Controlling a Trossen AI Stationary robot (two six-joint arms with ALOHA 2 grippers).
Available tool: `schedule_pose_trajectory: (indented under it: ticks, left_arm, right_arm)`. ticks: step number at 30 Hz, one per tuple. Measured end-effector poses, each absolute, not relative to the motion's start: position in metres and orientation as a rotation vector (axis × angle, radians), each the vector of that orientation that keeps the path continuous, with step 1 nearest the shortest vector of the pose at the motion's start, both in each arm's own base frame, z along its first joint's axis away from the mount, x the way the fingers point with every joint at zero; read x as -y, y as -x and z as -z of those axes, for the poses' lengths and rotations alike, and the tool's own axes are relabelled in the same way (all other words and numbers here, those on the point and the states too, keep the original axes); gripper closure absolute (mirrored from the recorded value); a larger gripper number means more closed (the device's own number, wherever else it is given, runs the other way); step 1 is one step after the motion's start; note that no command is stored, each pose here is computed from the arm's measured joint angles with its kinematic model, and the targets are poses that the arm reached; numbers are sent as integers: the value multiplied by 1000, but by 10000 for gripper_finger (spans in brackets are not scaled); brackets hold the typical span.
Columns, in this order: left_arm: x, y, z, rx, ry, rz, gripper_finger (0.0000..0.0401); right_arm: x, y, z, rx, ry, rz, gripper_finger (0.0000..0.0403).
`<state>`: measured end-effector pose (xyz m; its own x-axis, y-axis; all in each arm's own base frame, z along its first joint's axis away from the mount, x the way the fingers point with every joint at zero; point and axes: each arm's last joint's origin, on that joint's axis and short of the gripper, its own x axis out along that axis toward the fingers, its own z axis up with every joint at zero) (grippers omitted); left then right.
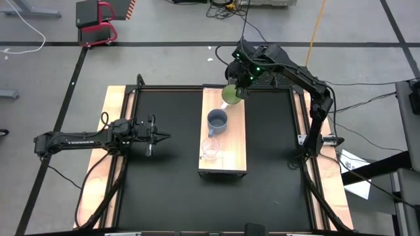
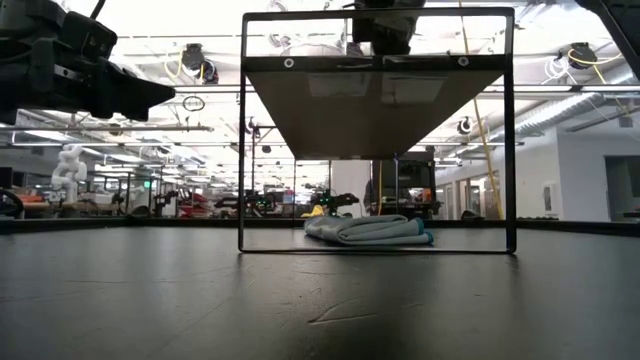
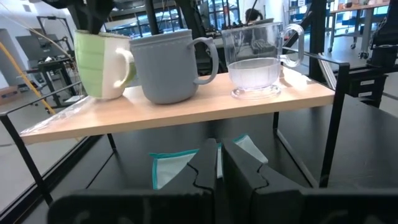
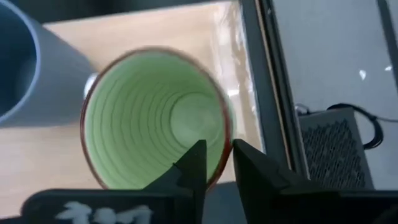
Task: Stack small to large cups/mugs on shelf
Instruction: Put the green mug on the shelf
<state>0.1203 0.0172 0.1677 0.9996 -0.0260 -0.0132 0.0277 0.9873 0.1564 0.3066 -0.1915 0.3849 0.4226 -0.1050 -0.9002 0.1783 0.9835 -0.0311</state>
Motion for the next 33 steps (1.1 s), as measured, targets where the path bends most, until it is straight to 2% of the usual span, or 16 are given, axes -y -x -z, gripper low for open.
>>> schedule_pose_trajectory:
  ticks: [5, 33]
  left_arm:
    - [-17, -120, -168, -11, -160, 27, 375]
    - [-17, -120, -166, -32, -141, 30, 375]
  right_arm:
    - [194, -308, -379, -1138, -106, 162, 319]
    - [198, -313, -378, -1109, -55, 155, 319]
